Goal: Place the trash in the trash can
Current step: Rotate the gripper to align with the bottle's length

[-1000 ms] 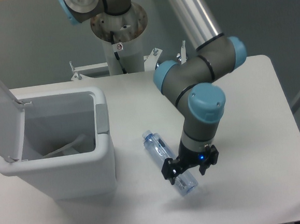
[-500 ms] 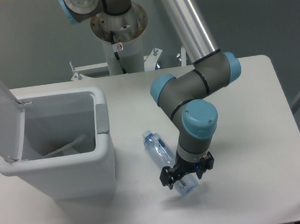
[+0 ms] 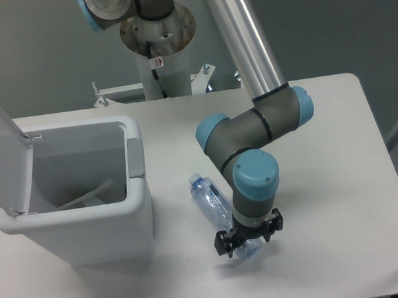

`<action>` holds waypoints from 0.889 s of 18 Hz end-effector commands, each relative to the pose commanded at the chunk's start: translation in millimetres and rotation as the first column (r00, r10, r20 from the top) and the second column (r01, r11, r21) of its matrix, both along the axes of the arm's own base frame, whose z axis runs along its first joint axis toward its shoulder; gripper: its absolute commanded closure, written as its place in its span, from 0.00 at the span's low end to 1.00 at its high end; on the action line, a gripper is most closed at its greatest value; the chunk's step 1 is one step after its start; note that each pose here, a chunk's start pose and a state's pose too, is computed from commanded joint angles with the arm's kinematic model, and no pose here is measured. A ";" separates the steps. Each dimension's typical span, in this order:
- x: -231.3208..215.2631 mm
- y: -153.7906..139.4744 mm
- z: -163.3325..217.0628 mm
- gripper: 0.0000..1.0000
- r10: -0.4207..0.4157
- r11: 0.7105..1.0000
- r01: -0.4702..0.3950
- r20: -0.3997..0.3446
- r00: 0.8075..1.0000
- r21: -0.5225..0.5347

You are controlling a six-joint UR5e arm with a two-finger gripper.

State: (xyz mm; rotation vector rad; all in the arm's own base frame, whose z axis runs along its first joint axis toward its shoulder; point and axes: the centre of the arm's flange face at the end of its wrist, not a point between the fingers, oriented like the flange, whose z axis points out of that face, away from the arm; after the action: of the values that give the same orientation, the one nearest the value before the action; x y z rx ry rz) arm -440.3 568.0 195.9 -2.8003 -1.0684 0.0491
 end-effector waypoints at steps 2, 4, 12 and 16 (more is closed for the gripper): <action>0.6 -0.7 -1.4 0.10 0.000 1.000 0.000 0.001 1.000 -0.003; 1.4 -1.4 0.5 0.30 0.000 1.000 0.000 0.000 1.000 -0.002; 2.8 -1.8 2.4 0.41 -0.005 1.000 0.005 -0.005 1.000 -0.005; 3.7 -2.4 4.3 0.41 -0.012 1.000 0.011 -0.005 1.000 -0.003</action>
State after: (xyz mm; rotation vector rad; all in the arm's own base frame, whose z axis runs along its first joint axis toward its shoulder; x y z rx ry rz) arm -436.6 565.6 200.2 -2.8074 -1.0519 0.0573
